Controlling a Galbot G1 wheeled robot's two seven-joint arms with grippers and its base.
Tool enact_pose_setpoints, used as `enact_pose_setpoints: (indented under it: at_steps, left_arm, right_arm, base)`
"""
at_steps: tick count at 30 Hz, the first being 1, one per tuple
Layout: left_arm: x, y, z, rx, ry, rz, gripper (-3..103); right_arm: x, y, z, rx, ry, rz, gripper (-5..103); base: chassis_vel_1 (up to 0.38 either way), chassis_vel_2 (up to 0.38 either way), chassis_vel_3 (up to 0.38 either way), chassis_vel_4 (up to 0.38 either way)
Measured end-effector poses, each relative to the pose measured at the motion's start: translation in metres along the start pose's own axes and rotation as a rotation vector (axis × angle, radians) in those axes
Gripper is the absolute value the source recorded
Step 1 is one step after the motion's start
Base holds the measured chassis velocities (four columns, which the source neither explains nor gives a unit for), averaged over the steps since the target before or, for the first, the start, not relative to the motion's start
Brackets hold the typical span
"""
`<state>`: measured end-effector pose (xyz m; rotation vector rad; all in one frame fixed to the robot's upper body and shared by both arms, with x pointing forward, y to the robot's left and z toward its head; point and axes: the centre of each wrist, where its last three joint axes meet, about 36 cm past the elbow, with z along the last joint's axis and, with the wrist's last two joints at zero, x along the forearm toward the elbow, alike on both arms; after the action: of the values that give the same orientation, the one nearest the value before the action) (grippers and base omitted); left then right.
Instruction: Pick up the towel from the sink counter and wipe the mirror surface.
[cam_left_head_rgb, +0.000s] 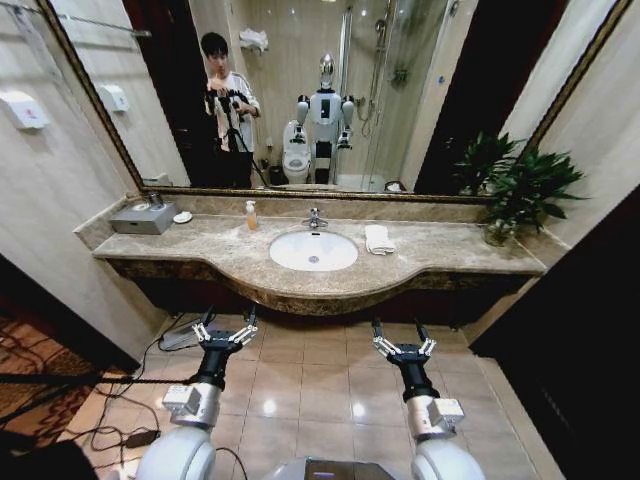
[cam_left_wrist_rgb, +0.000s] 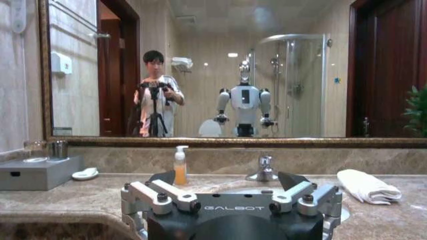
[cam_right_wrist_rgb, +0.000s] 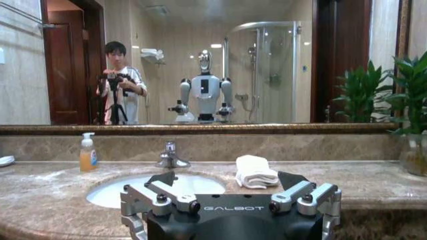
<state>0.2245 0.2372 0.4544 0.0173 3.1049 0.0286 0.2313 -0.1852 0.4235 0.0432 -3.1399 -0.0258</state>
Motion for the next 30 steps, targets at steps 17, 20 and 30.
enact_pose_setpoints:
  at_steps: [17,20,30]
  left_arm:
    - [0.000,0.000,0.000,0.000,0.000,0.000,100]
    - [0.000,0.000,0.000,0.000,0.000,0.000,100]
    - [0.000,0.000,0.000,0.000,0.000,0.000,100]
  right_arm:
    - [-0.005,-0.001,0.006,0.004,0.004,-0.007,100]
    - [-0.006,0.000,0.008,0.001,0.007,-0.008,100]
    - [-0.007,0.002,0.012,-0.006,0.010,-0.004,100]
  base:
    - [-0.169,0.162,0.168,-0.166]
    - [-0.233,0.231,0.220,-0.236]
    - [-0.220,0.220,0.226,-0.228]
